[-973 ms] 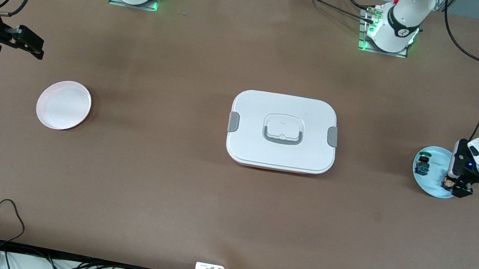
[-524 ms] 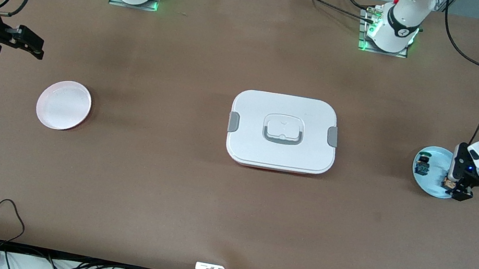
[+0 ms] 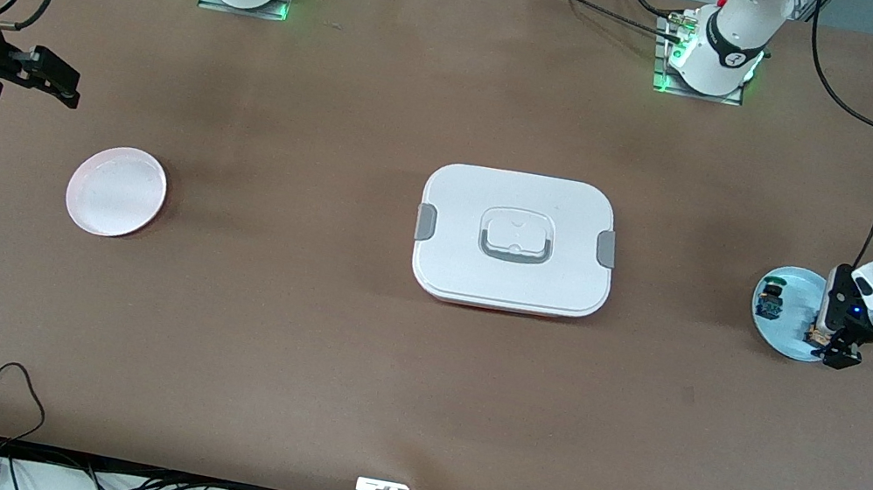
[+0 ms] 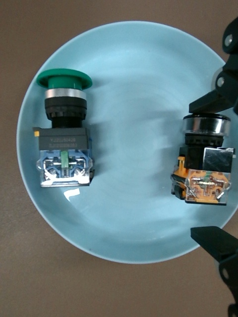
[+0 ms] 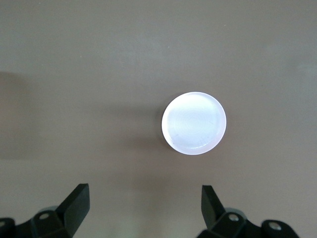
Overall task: Transfer orange switch to right arm and place
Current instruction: 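Lower the left gripper and grasp the orange switch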
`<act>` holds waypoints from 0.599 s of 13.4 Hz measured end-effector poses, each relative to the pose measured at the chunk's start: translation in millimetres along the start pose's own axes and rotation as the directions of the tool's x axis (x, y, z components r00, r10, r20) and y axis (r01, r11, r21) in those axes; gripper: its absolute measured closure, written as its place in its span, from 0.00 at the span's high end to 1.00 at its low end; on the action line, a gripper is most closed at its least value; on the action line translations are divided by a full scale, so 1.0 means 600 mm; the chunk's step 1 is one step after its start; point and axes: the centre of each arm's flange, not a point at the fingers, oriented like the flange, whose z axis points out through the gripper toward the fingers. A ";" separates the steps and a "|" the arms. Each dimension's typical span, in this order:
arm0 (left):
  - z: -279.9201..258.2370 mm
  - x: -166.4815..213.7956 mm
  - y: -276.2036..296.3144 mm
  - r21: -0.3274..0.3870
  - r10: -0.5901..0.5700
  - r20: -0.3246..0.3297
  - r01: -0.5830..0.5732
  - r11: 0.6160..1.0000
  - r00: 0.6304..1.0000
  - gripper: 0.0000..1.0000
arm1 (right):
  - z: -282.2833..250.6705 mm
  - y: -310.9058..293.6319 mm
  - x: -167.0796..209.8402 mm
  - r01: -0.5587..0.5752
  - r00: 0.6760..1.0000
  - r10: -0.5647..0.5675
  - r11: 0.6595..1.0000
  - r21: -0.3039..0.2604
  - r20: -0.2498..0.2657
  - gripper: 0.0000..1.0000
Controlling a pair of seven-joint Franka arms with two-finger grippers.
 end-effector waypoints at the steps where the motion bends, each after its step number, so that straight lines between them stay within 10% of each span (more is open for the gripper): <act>1: 0.004 0.000 0.000 0.000 -0.001 -0.001 0.001 1.000 1.000 1.00 | 0.000 0.000 0.000 0.000 1.000 0.000 1.000 0.000 0.000 1.00; 8: 0.007 -0.004 -0.001 0.008 0.065 0.001 -0.065 0.998 0.998 0.72 | 0.000 0.000 0.000 0.000 1.000 0.000 1.000 0.000 0.000 1.00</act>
